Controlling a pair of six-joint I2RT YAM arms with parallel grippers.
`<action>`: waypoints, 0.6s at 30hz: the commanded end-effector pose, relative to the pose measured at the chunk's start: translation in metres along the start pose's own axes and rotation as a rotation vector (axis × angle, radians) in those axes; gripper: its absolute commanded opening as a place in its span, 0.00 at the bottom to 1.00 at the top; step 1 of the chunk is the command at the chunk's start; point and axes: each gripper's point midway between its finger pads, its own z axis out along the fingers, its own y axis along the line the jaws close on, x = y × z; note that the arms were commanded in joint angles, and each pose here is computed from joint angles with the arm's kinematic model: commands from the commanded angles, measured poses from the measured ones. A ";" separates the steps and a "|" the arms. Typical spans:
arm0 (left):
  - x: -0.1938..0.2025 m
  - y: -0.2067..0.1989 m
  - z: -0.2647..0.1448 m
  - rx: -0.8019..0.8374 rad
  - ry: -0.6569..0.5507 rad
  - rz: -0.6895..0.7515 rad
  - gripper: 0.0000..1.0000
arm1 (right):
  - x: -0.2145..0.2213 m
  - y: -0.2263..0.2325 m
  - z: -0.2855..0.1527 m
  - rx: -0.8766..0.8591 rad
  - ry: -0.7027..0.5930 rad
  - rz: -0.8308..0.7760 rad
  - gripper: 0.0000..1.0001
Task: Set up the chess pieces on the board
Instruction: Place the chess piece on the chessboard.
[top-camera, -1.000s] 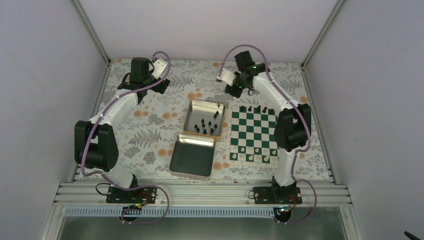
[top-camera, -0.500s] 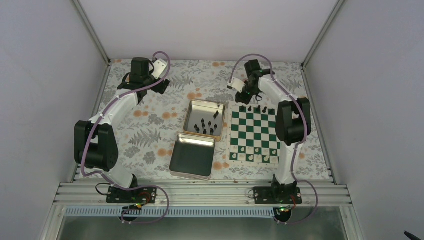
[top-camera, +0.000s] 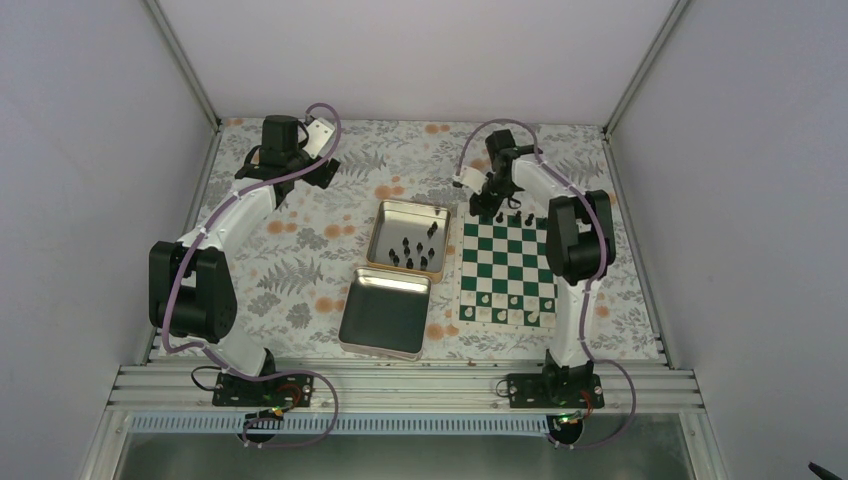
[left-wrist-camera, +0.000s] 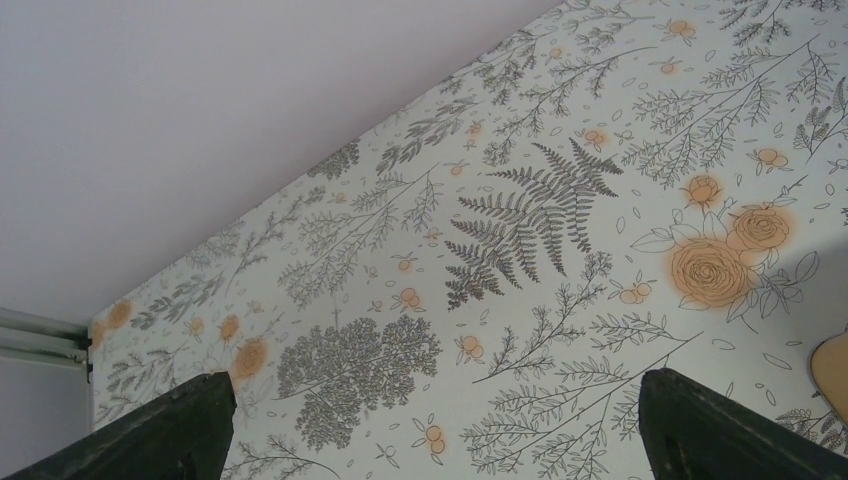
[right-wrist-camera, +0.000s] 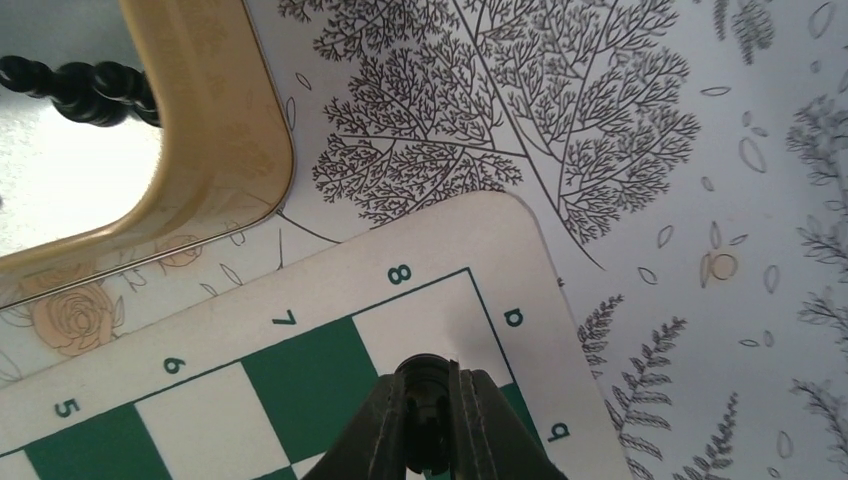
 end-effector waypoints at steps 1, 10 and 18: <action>-0.003 0.003 0.003 -0.003 -0.006 0.005 1.00 | -0.002 0.005 0.016 -0.032 -0.002 -0.020 0.09; -0.002 0.002 0.004 -0.002 -0.005 0.006 1.00 | -0.004 0.003 0.024 -0.046 -0.001 -0.021 0.09; -0.001 0.001 0.005 0.000 -0.001 0.007 1.00 | -0.005 0.001 0.026 -0.041 0.011 -0.025 0.11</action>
